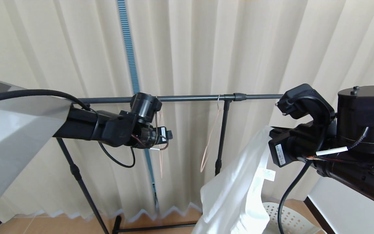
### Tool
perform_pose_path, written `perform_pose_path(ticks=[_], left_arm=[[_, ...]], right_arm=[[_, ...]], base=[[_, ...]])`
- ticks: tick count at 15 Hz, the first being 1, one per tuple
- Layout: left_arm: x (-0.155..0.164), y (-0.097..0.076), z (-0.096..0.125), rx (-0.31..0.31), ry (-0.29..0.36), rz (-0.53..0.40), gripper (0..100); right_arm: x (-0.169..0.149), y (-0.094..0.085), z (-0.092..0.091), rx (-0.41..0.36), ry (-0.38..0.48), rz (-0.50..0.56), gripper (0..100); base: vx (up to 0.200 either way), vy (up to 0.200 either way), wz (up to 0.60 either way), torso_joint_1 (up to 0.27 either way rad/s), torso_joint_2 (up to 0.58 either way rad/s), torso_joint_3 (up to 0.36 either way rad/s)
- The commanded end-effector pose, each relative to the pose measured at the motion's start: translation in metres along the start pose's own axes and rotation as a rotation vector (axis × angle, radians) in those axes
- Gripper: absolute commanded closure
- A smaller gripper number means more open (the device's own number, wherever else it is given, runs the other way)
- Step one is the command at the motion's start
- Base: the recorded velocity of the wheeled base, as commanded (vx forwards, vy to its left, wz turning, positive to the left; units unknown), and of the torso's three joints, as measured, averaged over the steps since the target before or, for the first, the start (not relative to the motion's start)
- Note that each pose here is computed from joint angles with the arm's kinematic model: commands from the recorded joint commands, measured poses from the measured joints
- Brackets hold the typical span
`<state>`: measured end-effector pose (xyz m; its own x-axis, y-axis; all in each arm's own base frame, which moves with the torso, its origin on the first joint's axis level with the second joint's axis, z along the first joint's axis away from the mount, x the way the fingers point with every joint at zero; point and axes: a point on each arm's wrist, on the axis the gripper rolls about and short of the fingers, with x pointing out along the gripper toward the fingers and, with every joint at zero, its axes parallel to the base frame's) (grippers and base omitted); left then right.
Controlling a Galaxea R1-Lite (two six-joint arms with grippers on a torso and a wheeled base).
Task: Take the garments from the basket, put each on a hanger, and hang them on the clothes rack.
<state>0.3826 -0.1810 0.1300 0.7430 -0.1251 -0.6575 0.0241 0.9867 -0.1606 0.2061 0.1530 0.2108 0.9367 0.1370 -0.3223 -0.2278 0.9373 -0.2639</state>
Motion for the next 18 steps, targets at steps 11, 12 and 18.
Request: perform_pose_path(ticks=[11,12,18], left_arm=[[0.062,-0.003,-0.009,0.033,0.027,0.031,0],[0.061,-0.003,-0.008,0.032,0.024,0.030,0],[0.061,-0.003,-0.009,0.034,0.022,0.042,100]], right_arm=[[0.003,0.002,-0.003,-0.007,0.012,0.001,100],[0.003,0.002,-0.003,-0.007,0.012,0.001,100],[0.003,0.002,-0.003,-0.007,0.012,0.001,100]], base=[[0.000,0.000,0.00,0.000,0.00,0.000],[0.000,0.000,0.00,0.000,0.00,0.000],[0.000,0.000,0.00,0.000,0.00,0.000]])
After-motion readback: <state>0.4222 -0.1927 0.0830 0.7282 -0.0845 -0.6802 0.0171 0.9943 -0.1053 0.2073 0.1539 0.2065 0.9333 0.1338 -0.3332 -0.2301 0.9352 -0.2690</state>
